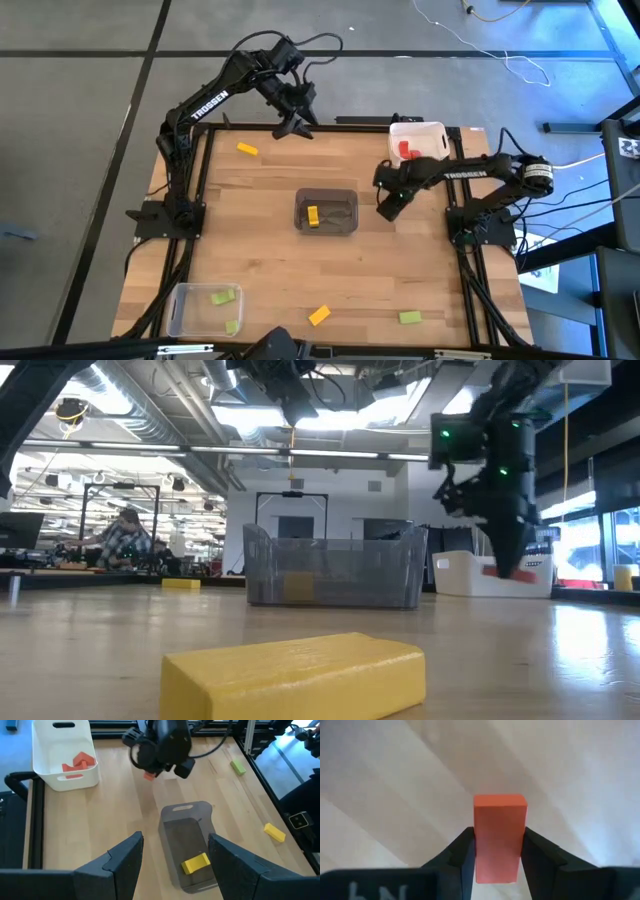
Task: Sort & place blocks by color
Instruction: Put the orange block into the white bin
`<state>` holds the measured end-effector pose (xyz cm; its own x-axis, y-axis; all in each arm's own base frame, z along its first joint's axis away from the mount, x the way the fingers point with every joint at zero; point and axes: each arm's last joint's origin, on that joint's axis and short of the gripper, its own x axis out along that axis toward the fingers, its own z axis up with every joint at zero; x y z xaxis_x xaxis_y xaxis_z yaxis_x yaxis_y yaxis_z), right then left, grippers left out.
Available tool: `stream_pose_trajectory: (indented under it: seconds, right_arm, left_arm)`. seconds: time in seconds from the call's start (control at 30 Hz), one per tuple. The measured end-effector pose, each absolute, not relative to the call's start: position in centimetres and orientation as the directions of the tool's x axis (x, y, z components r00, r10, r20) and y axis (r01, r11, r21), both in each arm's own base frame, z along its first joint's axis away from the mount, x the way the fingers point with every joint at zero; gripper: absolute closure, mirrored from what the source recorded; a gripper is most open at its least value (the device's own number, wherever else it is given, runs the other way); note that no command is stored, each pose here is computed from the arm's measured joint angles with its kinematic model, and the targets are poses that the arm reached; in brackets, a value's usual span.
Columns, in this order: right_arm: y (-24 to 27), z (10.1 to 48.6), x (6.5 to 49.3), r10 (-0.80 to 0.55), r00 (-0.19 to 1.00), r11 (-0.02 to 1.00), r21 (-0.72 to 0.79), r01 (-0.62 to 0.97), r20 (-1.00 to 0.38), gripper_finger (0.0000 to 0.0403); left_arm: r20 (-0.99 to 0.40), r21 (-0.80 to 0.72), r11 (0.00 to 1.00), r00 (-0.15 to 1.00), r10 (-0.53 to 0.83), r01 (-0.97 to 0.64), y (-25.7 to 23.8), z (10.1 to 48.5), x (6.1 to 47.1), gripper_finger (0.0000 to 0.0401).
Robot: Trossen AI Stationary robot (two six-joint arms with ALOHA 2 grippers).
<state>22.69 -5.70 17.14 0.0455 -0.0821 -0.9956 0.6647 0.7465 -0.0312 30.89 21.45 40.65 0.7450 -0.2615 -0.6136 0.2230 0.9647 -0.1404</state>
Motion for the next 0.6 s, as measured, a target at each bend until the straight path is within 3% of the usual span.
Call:
stream_pose_trajectory:
  seconds: [0.6]
  right_arm:
    - [-16.9, 25.4, 21.3, -0.315, 0.085, 0.643, -0.147, 0.752, -0.945, 0.0279]
  left_arm:
    - [-0.629, -0.115, 0.961, 0.730, -0.268, 0.253, 21.3, 40.5, 30.7, 0.0187]
